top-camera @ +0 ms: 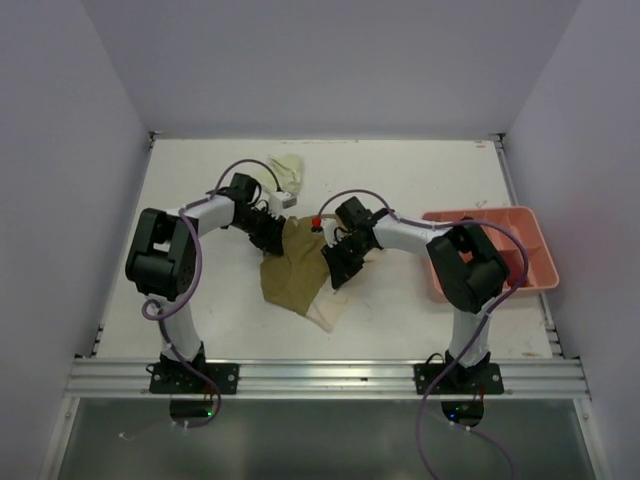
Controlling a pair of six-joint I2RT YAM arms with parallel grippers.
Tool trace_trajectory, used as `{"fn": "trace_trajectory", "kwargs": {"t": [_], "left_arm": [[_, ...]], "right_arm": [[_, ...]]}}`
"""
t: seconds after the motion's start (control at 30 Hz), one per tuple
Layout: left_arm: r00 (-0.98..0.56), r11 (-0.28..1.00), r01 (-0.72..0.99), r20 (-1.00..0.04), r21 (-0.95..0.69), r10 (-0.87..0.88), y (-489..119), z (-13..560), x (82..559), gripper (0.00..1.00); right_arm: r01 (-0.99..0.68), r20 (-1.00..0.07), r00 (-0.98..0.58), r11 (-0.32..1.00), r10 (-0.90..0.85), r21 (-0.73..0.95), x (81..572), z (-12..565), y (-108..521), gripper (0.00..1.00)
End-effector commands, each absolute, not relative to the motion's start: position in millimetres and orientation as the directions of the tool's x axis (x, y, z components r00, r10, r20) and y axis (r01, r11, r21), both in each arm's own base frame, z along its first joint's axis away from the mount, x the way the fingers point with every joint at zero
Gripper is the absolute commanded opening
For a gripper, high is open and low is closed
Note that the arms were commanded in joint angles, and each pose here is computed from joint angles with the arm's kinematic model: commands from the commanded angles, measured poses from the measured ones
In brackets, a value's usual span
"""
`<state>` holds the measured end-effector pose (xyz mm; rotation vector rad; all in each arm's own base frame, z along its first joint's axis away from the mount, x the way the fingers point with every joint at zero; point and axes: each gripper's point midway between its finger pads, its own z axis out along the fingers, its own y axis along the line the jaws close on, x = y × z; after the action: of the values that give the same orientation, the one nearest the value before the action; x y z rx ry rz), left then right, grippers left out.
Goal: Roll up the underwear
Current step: Flatten the underwear
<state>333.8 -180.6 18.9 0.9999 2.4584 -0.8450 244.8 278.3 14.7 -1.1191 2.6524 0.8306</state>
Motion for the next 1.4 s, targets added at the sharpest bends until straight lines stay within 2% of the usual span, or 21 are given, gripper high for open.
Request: {"fn": "trace_trajectory", "kwargs": {"t": [0.0, 0.1, 0.17, 0.27, 0.4, 0.7, 0.87, 1.17, 1.27, 1.37], "left_arm": [[-0.713, 0.618, 0.696, -0.451, -0.366, 0.536, -148.6, 14.0, 330.5, 0.24], [-0.677, 0.515, 0.736, -0.483, -0.439, 0.556, -146.9, 33.6, 310.3, 0.29], [-0.590, 0.402, 0.808, -0.585, -0.431, 0.557, -152.5, 63.8, 306.3, 0.36], [-0.532, 0.353, 0.845, -0.685, -0.401, 0.498, -162.3, 103.2, 324.5, 0.40], [-0.519, 0.359, 0.847, -0.756, -0.392, 0.399, -181.9, 133.5, 360.9, 0.41], [-0.645, 0.423, 0.750, -0.704, -0.508, 0.298, -219.2, 93.6, 398.1, 0.39], [-0.679, 0.521, 0.699, -0.683, -0.489, 0.270, -209.9, 66.0, 418.3, 0.38], [-0.790, 0.657, 0.562, -0.563, -0.502, 0.244, -168.8, 20.3, 425.9, 0.32], [-0.774, 0.643, 0.590, -0.569, -0.488, 0.278, -164.1, 25.4, 422.3, 0.31], [-0.678, 0.504, 0.707, -0.678, -0.496, 0.284, -179.0, 70.2, 419.2, 0.37]], "right_arm": [[-0.720, -0.350, -0.668, 0.451, -0.657, 0.527, 199.7, 34.6, 304.1, 0.18], [-0.743, -0.409, -0.635, 0.374, -0.655, 0.556, 195.4, 68.8, 319.1, 0.27], [-0.769, -0.480, -0.621, 0.366, -0.620, 0.523, 215.0, 97.6, 316.6, 0.29], [-0.788, -0.586, -0.615, 0.400, -0.527, 0.467, 256.4, 144.3, 300.8, 0.34], [-0.778, -0.626, -0.617, 0.489, -0.478, 0.394, 295.0, 158.7, 263.9, 0.34], [-0.736, -0.526, -0.667, 0.576, -0.529, 0.354, 320.4, 93.7, 230.9, 0.29], [-0.701, -0.448, -0.709, 0.613, -0.545, 0.363, 321.7, 60.4, 225.5, 0.27], [-0.665, -0.285, -0.746, 0.653, -0.602, 0.361, 298.9, 8.7, 202.3, 0.24], [-0.663, -0.280, -0.747, 0.646, -0.603, 0.378, 294.5, 8.8, 203.3, 0.23], [-0.680, -0.334, -0.733, 0.614, -0.593, 0.402, 296.7, 27.0, 212.7, 0.23]]}}
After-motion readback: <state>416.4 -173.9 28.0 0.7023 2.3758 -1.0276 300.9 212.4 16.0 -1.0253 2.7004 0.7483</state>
